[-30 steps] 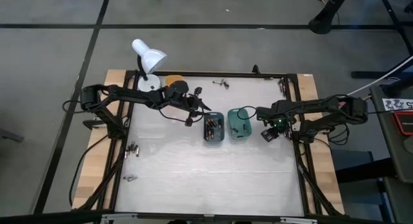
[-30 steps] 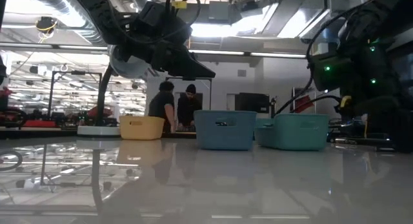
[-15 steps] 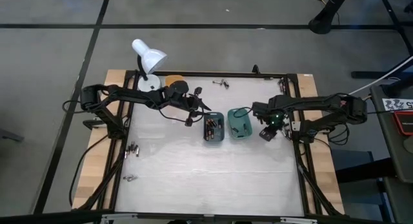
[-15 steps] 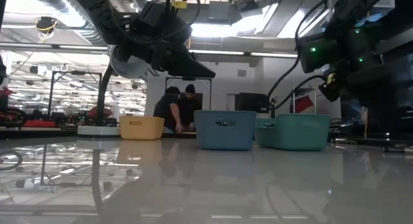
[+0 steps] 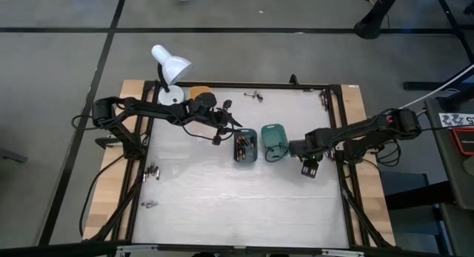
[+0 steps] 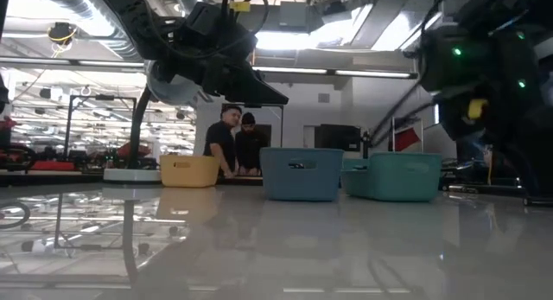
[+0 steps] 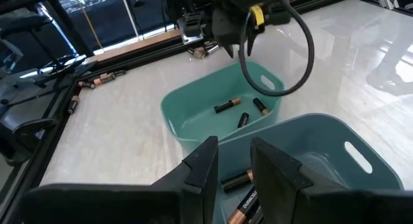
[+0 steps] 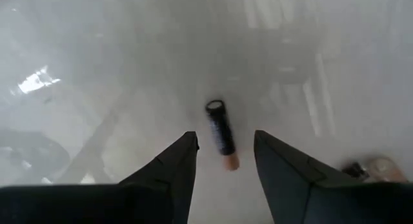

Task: Sort batteries
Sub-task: Put the black battery into the green bin, then put the black battery into the blue bin

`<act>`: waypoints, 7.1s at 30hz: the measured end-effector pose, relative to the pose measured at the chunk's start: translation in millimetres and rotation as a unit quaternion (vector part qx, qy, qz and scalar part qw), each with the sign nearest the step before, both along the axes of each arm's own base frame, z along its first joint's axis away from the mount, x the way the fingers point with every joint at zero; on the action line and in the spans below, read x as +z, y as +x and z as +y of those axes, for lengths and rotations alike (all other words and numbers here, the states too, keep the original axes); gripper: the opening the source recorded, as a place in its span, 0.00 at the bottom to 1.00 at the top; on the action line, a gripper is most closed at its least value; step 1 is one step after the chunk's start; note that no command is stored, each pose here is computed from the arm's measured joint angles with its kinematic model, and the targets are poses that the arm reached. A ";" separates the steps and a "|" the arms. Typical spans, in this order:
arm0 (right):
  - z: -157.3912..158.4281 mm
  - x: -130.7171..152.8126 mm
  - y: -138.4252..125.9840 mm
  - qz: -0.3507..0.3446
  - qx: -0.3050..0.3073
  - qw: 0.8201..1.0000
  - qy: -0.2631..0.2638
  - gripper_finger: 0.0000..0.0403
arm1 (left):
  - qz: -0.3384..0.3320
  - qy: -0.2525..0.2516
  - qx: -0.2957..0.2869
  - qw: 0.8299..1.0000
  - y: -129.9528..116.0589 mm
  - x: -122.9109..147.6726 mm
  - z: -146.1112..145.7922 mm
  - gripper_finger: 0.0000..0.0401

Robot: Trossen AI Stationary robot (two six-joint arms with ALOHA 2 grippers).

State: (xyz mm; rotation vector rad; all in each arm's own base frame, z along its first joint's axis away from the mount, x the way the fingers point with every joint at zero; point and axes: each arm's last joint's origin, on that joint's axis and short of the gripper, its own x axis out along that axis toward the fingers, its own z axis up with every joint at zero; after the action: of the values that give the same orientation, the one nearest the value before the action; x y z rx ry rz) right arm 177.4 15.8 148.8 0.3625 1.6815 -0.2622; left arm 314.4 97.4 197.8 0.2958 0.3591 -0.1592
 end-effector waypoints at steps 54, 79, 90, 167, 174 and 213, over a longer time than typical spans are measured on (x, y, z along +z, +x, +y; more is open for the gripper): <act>-49.4 59.1 97.7 -0.206 0.041 0.972 -0.103 0.17 | 0.127 -0.021 0.193 0.973 -20.6 -19.9 29.6 0.20; -42.2 135.3 23.1 -0.106 -0.075 0.985 -0.116 0.38 | 0.145 -0.012 0.191 0.971 -24.1 -22.5 32.6 0.20; -35.6 83.9 -14.4 -0.021 -0.261 0.961 -0.088 0.38 | 0.144 -0.012 0.187 0.972 -23.1 -22.4 30.4 0.20; -65.6 20.7 -32.9 0.008 -0.343 0.938 -0.057 0.38 | 0.141 -0.007 0.185 0.973 -22.6 -21.9 30.4 0.20; -68.0 14.8 -27.0 0.026 -0.191 0.980 -0.043 0.38 | 0.140 -0.007 0.185 0.973 -22.4 -21.7 30.4 0.20; -80.0 -30.4 -2.2 0.179 0.179 0.967 0.039 0.38 | 0.135 -0.001 0.180 0.974 -21.3 -21.0 29.3 0.20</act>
State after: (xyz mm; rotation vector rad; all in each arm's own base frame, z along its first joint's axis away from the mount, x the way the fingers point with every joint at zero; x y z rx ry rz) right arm 175.2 -64.2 118.3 0.0628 2.0817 0.0108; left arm 293.1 126.7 176.9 0.2027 0.6762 0.1600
